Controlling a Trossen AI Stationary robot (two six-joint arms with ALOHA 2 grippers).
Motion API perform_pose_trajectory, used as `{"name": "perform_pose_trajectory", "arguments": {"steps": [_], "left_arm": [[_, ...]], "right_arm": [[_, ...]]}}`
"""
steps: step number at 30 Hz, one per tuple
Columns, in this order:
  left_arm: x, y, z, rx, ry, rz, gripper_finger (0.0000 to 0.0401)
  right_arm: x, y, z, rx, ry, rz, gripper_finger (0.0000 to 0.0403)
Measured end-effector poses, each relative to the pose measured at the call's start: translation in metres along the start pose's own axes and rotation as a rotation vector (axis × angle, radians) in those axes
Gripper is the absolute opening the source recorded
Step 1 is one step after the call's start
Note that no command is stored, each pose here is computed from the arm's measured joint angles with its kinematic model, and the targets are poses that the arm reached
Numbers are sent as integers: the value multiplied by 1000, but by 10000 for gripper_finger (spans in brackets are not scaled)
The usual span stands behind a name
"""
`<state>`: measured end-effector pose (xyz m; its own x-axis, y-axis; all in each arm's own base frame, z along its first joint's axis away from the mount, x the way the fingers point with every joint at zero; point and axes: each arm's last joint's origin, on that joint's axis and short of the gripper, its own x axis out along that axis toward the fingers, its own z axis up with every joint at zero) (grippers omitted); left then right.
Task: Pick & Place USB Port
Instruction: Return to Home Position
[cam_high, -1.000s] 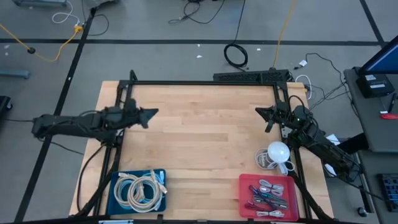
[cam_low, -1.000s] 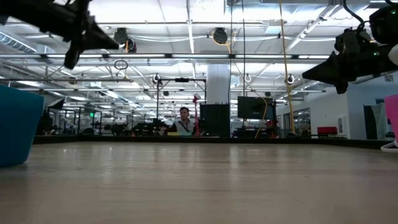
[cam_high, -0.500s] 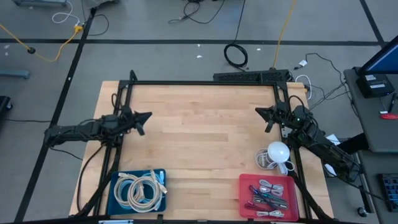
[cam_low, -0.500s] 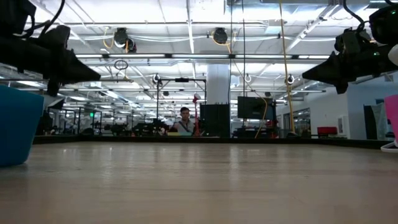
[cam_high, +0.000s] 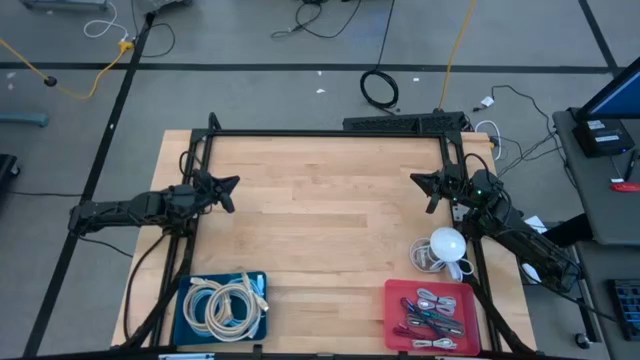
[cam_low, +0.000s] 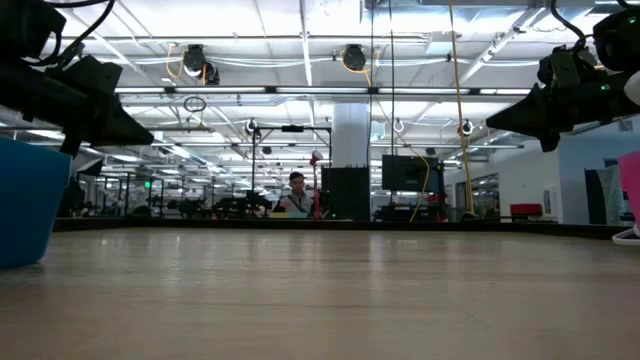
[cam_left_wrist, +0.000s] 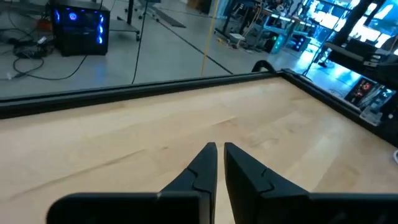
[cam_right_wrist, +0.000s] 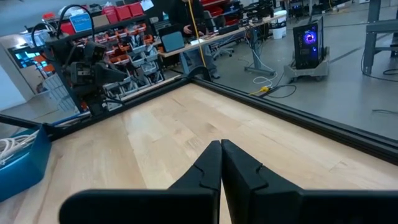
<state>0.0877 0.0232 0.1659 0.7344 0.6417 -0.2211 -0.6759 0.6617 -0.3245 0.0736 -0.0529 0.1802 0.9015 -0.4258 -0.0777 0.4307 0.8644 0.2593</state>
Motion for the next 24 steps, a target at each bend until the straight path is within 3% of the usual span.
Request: {"name": "perform_pose_trajectory", "arguments": {"steps": [24], "left_arm": [[0, 0, 1, -2, -1, -2, 31]], "right_arm": [[0, 0, 0, 7, 1, -1, 0]]}}
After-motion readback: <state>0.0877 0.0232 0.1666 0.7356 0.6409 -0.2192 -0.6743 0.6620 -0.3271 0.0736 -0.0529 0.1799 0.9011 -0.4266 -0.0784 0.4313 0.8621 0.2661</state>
